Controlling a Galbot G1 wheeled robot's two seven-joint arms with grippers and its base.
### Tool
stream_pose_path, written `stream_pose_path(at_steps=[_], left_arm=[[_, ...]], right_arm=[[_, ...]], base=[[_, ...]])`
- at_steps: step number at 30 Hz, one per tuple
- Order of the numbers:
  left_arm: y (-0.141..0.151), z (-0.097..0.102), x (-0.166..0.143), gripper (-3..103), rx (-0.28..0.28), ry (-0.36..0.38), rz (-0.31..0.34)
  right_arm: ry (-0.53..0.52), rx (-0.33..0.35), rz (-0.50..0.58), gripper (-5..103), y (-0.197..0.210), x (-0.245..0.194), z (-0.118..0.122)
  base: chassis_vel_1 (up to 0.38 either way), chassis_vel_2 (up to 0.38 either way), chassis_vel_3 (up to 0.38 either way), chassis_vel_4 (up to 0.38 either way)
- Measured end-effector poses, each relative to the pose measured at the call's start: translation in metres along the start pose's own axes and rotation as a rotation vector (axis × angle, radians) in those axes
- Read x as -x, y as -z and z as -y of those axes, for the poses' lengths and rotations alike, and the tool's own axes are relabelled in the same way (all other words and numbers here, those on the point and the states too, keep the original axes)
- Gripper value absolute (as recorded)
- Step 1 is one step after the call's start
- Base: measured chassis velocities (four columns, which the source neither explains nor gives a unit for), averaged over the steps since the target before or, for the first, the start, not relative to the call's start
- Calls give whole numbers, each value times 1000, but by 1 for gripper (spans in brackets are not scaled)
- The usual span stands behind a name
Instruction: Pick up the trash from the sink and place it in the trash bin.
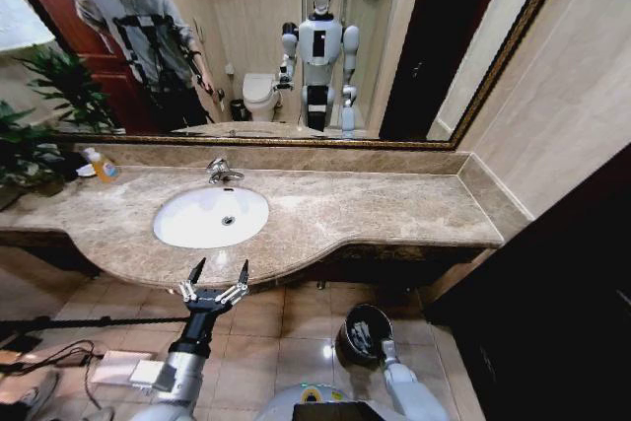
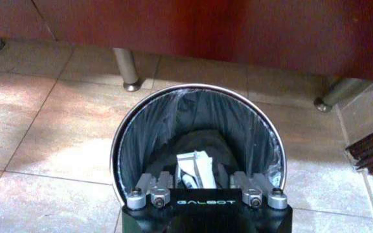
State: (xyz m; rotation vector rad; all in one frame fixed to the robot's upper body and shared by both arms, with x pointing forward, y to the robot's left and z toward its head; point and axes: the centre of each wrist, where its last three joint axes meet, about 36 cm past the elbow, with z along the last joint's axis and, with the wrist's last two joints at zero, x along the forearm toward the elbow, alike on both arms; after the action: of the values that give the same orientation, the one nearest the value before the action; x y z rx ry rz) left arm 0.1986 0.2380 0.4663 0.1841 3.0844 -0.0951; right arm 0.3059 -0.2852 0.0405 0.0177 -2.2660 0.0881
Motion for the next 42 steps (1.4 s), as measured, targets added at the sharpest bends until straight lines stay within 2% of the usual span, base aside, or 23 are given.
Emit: stream_pose_path(at_steps=[2, 5, 6, 9, 11, 12, 15, 17, 23, 27, 28, 31, 32, 34, 36, 38, 42], left_arm=[[0, 0, 0, 100, 0, 0, 0], [0, 0, 0, 100, 0, 0, 0], [0, 0, 0, 100, 0, 0, 0], [0, 0, 0, 100, 0, 0, 0], [0, 0, 0, 100, 0, 0, 0], [0, 0, 0, 100, 0, 0, 0], [0, 0, 0, 100, 0, 0, 0], [0, 0, 0, 100, 0, 0, 0], [0, 0, 0, 100, 0, 0, 0], [0, 0, 0, 100, 0, 0, 0], [0, 0, 0, 100, 0, 0, 0], [0, 0, 0, 100, 0, 0, 0], [0, 0, 0, 100, 0, 0, 0], [0, 0, 0, 100, 0, 0, 0], [0, 0, 0, 100, 0, 0, 0], [0, 0, 0, 100, 0, 0, 0], [0, 0, 0, 100, 0, 0, 0]], right_arm=[[-2, 0, 3, 43, 0, -1, 1], [-5, 2, 13, 59, 0, -3, 3], [-5, 2, 13, 59, 0, -3, 3], [-9, 2, 30, 76, 1, -6, 4], [-9, 2, 35, 76, 2, -7, 4], [-13, 5, 51, 86, 4, -9, 5], [-20, 21, 84, 91, 9, -14, 5], [-24, 44, 122, 100, 15, -24, 6], [-28, 45, 182, 100, 16, -36, 8], [-48, 90, 307, 100, 26, -64, 15], [-48, 90, 307, 100, 26, -64, 15], [-115, 65, 466, 100, 43, -92, 28], [-115, 65, 466, 100, 43, -92, 28], [-163, 43, 561, 100, 61, -119, 39], [-170, 46, 579, 100, 67, -125, 41], [-187, 88, 672, 100, 101, -168, 46], [-186, 117, 759, 100, 130, -202, 46]], base=[[0, 0, 0, 0], [0, 0, 0, 0], [0, 0, 0, 0], [0, 0, 0, 0], [0, 0, 0, 0], [0, 0, 0, 0], [0, 0, 0, 0], [0, 0, 0, 0], [0, 0, 0, 0], [0, 0, 0, 0], [0, 0, 0, 0], [0, 0, 0, 0], [0, 0, 0, 0], [0, 0, 0, 0], [0, 0, 0, 0], [0, 0, 0, 0], [0, 0, 0, 0]])
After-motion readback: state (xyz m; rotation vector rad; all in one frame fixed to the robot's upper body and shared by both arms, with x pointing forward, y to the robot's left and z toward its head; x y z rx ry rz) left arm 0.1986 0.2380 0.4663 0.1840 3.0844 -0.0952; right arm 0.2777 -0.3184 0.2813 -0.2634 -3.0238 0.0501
